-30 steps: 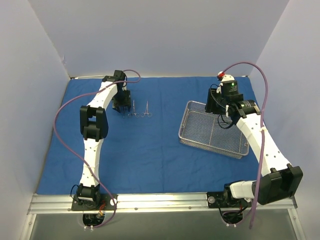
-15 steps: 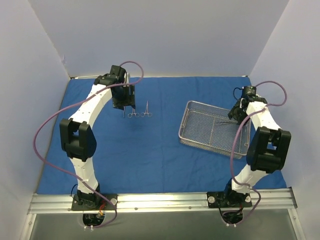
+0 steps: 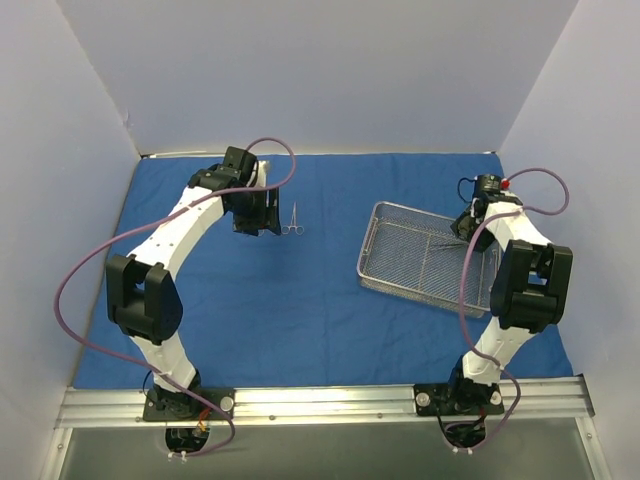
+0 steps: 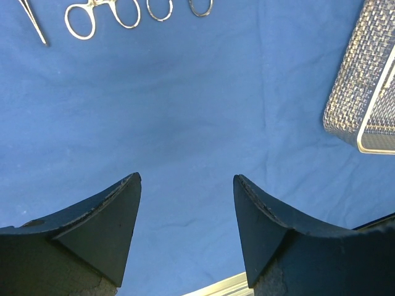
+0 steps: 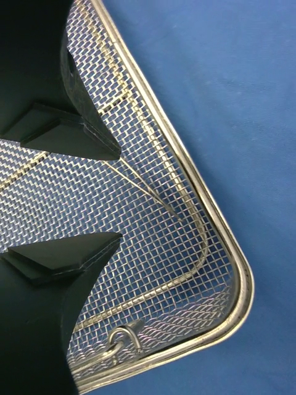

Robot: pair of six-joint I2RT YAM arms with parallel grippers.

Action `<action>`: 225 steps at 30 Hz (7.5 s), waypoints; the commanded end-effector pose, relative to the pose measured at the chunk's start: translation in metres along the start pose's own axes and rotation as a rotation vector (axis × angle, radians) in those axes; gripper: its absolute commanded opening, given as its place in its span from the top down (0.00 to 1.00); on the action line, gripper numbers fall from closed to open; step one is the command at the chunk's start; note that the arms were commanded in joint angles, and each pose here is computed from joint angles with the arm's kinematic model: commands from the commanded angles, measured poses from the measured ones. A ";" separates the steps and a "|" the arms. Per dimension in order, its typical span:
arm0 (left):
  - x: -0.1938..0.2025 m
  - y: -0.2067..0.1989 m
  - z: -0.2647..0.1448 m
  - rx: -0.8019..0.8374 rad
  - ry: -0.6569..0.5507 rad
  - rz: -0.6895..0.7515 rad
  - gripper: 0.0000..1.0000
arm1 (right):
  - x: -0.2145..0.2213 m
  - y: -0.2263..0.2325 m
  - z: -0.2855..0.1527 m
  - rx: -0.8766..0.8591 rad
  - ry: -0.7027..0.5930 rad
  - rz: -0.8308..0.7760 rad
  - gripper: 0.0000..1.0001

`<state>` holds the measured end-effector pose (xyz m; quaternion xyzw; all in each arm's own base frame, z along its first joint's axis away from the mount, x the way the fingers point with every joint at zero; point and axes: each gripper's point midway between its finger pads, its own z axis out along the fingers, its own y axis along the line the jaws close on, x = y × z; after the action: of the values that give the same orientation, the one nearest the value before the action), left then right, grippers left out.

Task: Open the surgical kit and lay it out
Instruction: Pick up the medical item from the container, then place the medical item in the surgical kit.

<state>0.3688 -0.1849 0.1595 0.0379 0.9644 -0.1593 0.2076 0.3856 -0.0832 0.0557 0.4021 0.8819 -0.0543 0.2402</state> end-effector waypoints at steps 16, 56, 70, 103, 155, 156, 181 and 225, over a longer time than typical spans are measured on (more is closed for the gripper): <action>-0.012 -0.016 -0.025 0.085 -0.089 0.046 0.30 | 0.019 0.018 0.033 0.094 -0.080 0.080 0.48; -0.048 -0.126 -0.088 0.758 -0.187 0.238 0.26 | 0.157 0.165 -0.236 -1.215 0.151 -1.107 1.00; 0.011 -0.161 -0.125 1.002 -0.113 0.407 0.22 | 0.228 0.137 -0.327 -1.665 0.461 -1.204 1.00; 0.053 -0.181 -0.096 0.972 0.055 0.468 0.98 | 0.219 0.144 -0.346 -1.693 0.417 -1.203 0.86; -0.067 -0.180 -0.120 0.135 -0.683 0.950 0.98 | 0.131 0.273 -0.311 -0.975 0.664 0.045 0.66; -0.065 -0.181 -0.119 0.138 -0.683 0.953 0.98 | 0.131 0.274 -0.311 -0.980 0.675 0.064 0.70; -0.056 -0.186 -0.123 0.269 -0.607 0.782 0.39 | 0.095 0.236 -0.289 -0.661 0.319 -0.057 1.00; -0.045 -0.214 -0.071 0.156 -0.507 0.889 0.69 | 0.107 0.229 -0.297 -0.577 0.272 -0.086 1.00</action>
<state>0.3469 -0.3646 0.2747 0.4304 0.7716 -0.1388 0.4473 0.3870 0.2329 0.2734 0.2865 0.9036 0.2405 0.2089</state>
